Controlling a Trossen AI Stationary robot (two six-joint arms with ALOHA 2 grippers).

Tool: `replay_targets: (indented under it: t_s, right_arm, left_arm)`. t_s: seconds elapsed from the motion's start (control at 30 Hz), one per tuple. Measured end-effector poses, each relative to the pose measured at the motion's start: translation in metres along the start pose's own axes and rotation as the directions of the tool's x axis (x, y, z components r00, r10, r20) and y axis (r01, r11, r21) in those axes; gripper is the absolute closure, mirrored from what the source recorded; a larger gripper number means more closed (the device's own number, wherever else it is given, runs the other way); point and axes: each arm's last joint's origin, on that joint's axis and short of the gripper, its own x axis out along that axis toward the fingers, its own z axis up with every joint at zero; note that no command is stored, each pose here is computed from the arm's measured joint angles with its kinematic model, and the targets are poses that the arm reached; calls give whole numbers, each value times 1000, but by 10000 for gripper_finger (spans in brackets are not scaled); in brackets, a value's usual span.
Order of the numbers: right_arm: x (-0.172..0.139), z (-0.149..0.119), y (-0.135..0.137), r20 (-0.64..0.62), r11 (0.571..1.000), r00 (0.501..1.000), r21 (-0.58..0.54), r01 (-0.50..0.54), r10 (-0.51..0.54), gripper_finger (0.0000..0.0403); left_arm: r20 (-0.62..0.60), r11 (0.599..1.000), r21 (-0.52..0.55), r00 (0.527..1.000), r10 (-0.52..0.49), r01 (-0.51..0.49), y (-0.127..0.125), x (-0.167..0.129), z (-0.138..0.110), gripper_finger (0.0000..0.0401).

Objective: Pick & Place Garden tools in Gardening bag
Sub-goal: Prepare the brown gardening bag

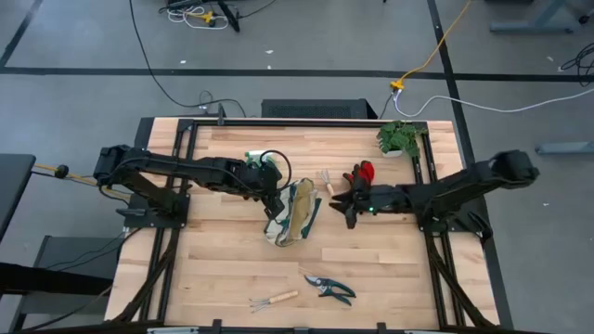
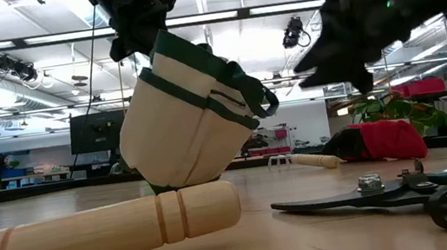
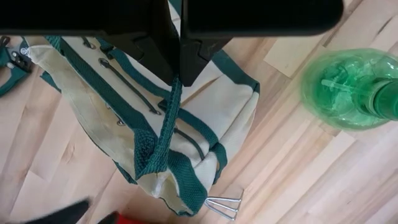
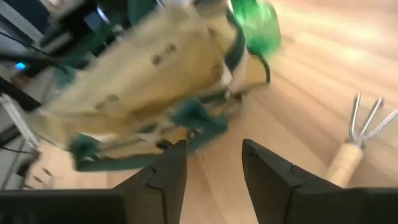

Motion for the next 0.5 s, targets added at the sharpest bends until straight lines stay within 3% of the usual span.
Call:
replay_targets:
  t_s: [0.13, 0.5]
  right_arm:
    - [11, 0, -1, 52, 999, 998, 36, -26, 24, 248]
    - [30, -24, -2, -26, 992, 999, 122, -40, 44, 248]
  left_arm:
    - [1, 1000, 5, 1000, 0, 0, 0, 0, 0, 394]
    - [1, 1000, 10, 1000, 0, 0, 0, 0, 0, 393]
